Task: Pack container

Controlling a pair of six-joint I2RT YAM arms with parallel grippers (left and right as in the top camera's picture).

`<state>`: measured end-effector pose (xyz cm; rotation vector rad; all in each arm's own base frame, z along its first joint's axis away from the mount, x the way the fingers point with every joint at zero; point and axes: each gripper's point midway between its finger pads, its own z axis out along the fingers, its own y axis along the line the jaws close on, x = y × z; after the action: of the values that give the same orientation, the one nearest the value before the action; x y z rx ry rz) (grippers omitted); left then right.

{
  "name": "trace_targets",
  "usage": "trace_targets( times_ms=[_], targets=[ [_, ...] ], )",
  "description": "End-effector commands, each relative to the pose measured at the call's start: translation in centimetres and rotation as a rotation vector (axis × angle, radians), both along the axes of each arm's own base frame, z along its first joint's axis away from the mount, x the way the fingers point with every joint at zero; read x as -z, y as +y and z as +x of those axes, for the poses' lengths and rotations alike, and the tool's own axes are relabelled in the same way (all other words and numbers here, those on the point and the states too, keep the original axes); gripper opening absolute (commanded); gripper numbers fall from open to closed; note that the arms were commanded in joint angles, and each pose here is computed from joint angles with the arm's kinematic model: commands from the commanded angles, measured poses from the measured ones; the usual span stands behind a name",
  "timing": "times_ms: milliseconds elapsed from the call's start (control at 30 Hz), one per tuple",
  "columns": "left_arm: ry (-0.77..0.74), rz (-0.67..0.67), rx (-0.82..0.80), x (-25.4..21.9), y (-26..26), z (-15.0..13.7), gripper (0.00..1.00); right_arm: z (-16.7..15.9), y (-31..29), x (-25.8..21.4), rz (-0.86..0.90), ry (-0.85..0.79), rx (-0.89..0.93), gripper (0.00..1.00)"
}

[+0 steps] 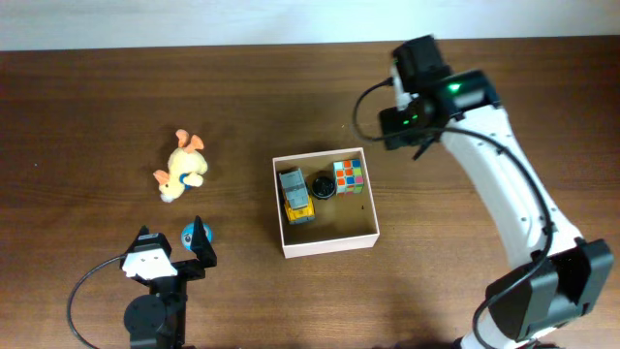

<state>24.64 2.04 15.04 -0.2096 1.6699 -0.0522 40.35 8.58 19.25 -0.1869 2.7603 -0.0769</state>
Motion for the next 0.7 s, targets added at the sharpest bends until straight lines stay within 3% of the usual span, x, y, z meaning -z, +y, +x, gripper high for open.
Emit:
trace_targets(
  times_ms=[0, 333, 667],
  targets=[
    [-0.002, -0.006, 0.008, 0.1, -0.1, 0.0, 0.99, 0.5, -3.4, 0.0, -0.008, -0.003, 0.089, 0.67],
    [-0.002, -0.006, 0.008, 0.1, -0.1, 0.0, 0.99, -2.5, -4.5, 8.3, 0.001, 0.2, 0.114, 0.73],
    [-0.003, -0.006, 0.007, 0.1, -0.1, 0.0, 0.99, -3.5, -3.8, 12.8, 0.039, 0.217, 0.118, 0.84]
  ],
)
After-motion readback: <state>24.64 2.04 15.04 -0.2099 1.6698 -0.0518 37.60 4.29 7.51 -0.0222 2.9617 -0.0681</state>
